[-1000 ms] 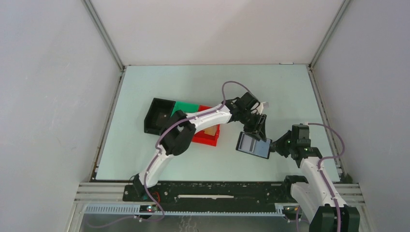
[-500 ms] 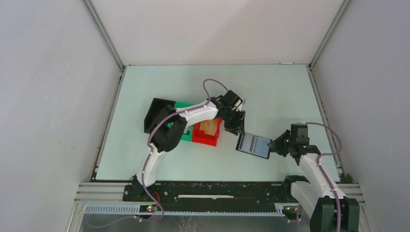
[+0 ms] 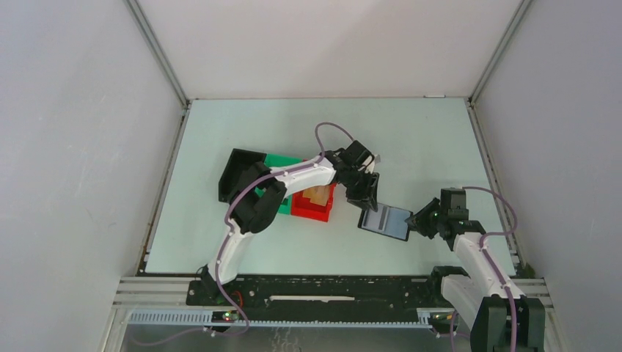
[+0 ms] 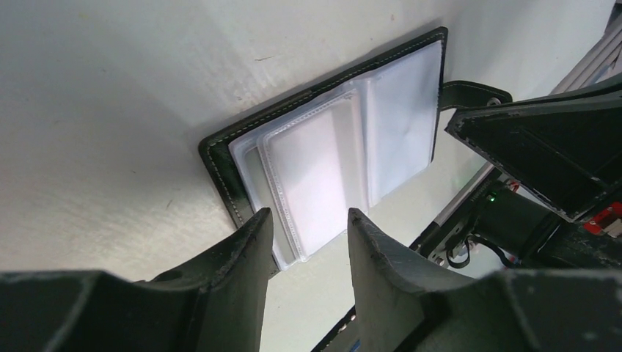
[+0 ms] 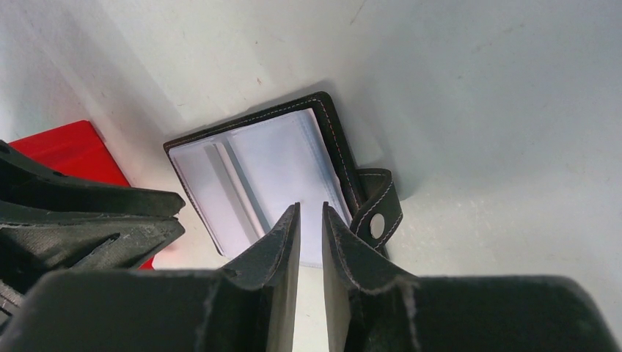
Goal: Take the credit cards out of the card holder
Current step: Remove the credit card from the card holder.
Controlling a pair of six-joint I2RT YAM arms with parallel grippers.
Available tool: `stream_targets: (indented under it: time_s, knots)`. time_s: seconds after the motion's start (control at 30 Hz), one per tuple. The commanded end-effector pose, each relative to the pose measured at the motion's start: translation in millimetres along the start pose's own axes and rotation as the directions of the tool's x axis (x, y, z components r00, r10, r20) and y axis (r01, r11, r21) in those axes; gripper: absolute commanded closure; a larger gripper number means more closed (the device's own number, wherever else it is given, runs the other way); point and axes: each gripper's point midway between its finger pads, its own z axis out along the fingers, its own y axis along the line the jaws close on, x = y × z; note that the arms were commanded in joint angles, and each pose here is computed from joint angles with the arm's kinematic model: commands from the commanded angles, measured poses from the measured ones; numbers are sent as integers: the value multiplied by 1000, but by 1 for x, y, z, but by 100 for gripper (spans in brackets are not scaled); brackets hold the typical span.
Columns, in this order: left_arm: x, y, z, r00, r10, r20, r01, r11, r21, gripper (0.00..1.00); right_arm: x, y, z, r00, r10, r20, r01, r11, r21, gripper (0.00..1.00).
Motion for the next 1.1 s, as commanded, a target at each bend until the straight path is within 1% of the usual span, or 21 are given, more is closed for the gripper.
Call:
stream_targets:
  time_s: [0.0, 0.17, 0.53, 0.73, 0.9, 1.07]
  knots:
    - [-17, -29, -12, 997, 71, 42, -74, 995, 60, 53, -3, 4, 2, 1000, -7, 11, 7, 1000, -21, 75]
    - [-15, -32, -7, 997, 71, 25, -73, 994, 78, 53, -3, 3, 2, 1000, -8, 10, 8, 1000, -16, 75]
    - [-11, -16, 4, 998, 58, -4, -58, 998, 28, 53, -3, 4, 3, 1000, -6, 5, 6, 1000, -20, 75]
    - [-7, -13, 8, 998, 53, -19, -53, 998, 25, 53, -3, 3, 4, 1000, -6, 4, 6, 1000, -18, 75]
    - [-6, -18, 6, 998, 56, -27, -55, 997, 46, 53, -3, 3, 4, 1000, -7, 4, 7, 1000, -17, 75]
    - [-8, -33, 1, 996, 83, -22, -80, 993, 89, 53, -2, 3, 4, 1000, -7, 3, 7, 1000, -15, 75]
